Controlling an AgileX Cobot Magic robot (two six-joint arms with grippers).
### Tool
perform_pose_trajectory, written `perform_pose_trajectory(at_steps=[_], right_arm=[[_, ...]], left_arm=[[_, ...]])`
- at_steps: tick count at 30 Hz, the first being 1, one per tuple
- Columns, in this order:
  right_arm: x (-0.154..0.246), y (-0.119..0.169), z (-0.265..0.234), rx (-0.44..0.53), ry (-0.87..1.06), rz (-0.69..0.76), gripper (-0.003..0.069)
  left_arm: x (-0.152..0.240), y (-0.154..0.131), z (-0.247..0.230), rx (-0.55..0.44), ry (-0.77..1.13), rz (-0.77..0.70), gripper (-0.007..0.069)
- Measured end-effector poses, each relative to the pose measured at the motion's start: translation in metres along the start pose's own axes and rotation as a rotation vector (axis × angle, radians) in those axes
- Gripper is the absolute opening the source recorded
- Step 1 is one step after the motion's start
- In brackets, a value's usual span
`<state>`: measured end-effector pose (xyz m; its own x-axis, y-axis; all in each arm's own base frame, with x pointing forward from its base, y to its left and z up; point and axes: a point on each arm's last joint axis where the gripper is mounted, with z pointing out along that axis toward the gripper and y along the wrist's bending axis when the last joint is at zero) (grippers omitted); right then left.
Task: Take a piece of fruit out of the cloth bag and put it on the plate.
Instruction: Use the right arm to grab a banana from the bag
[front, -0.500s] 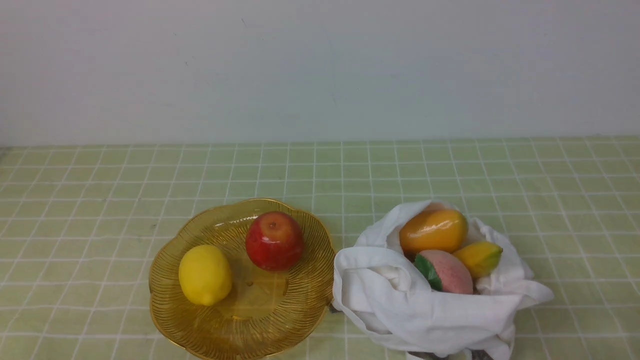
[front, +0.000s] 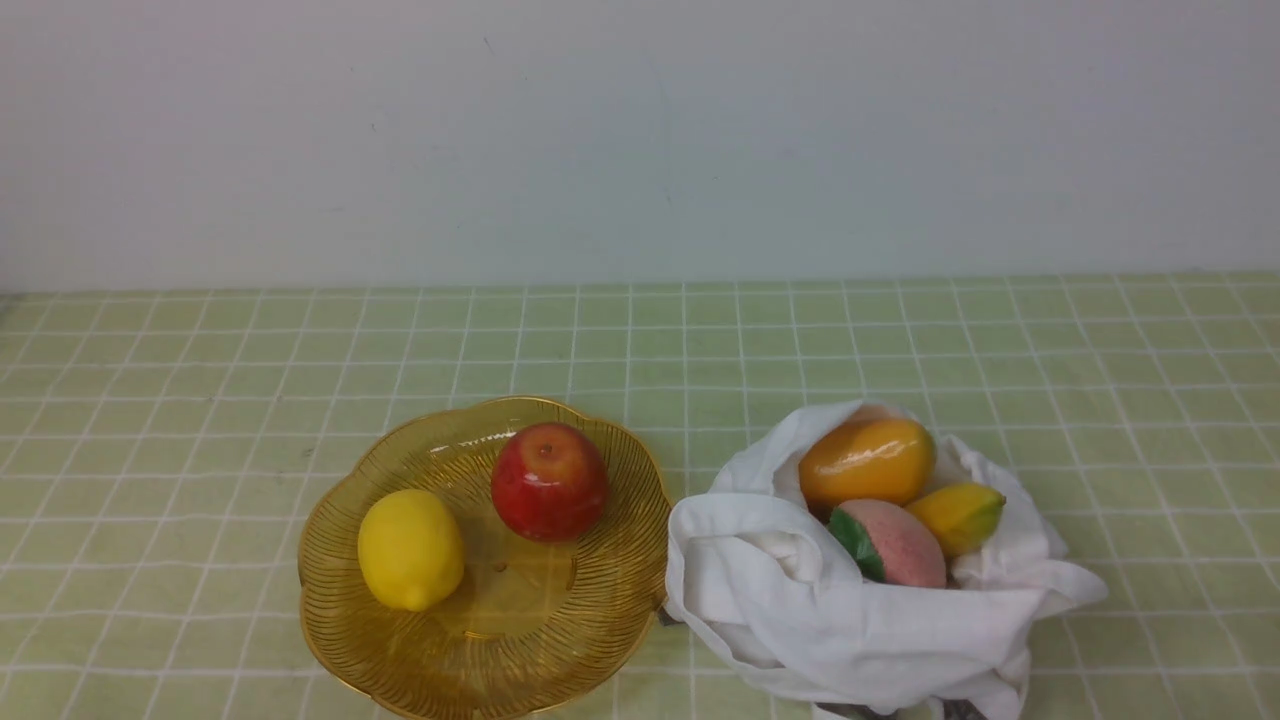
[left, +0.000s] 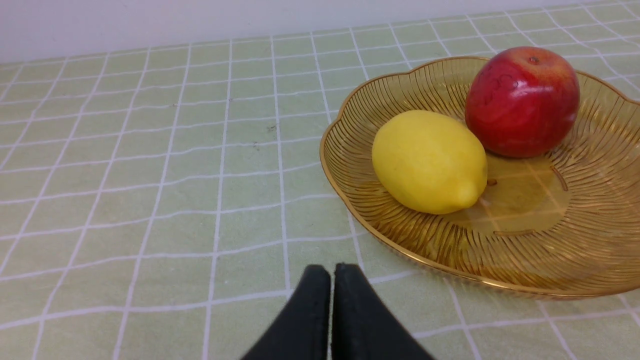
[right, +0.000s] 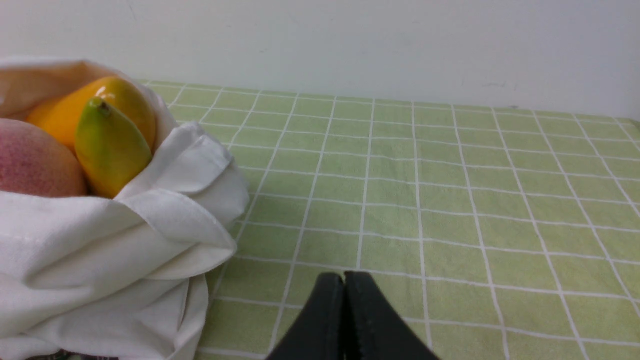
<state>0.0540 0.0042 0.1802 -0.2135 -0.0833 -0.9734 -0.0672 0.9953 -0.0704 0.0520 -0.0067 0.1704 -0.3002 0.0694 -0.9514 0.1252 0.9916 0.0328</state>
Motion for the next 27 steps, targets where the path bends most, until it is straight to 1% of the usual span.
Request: perform_pose_trajectory(at_steps=[11, 14, 16, 17, 19, 22, 23, 25, 26, 27], right_arm=[[0.000, 0.000, 0.000, 0.000, 0.000, 0.000, -0.0015], [-0.001, 0.001, 0.000, -0.006, -0.014, 0.031, -0.0015], [-0.004, 0.001, 0.001, -0.029, -0.063, 0.123, -0.0015], [-0.009, 0.000, 0.000, -0.018, -0.129, 0.213, -0.0015], [-0.018, -0.002, -0.001, -0.015, -0.230, 0.347, -0.0015], [-0.025, -0.007, -0.004, -0.004, -0.320, 0.496, -0.0015], [-0.026, -0.007, -0.004, -0.003, -0.326, 0.507, -0.0015], [-0.029, -0.010, -0.005, 0.009, -0.373, 0.595, -0.0015], [-0.031, -0.014, -0.006, 0.023, -0.414, 0.681, -0.0015], [-0.031, -0.015, -0.007, 0.025, -0.419, 0.705, -0.0015]], left_arm=[[0.000, 0.000, 0.000, 0.000, 0.000, 0.000, -0.0008], [0.000, 0.000, 0.000, 0.000, 0.000, 0.000, -0.0008], [0.000, 0.000, 0.000, 0.000, 0.000, 0.000, -0.0008], [0.000, 0.000, 0.000, 0.000, 0.000, -0.001, -0.0008], [0.000, 0.000, 0.000, 0.000, 0.000, -0.005, -0.0008], [0.000, 0.000, 0.000, 0.000, 0.000, -0.005, -0.0008], [0.000, 0.000, 0.000, 0.000, 0.000, -0.005, -0.0008], [0.000, 0.000, 0.000, 0.000, 0.000, -0.005, -0.0008], [0.000, 0.000, 0.000, 0.000, 0.000, -0.006, -0.0008], [0.000, 0.000, 0.000, 0.000, 0.000, -0.007, -0.0008]])
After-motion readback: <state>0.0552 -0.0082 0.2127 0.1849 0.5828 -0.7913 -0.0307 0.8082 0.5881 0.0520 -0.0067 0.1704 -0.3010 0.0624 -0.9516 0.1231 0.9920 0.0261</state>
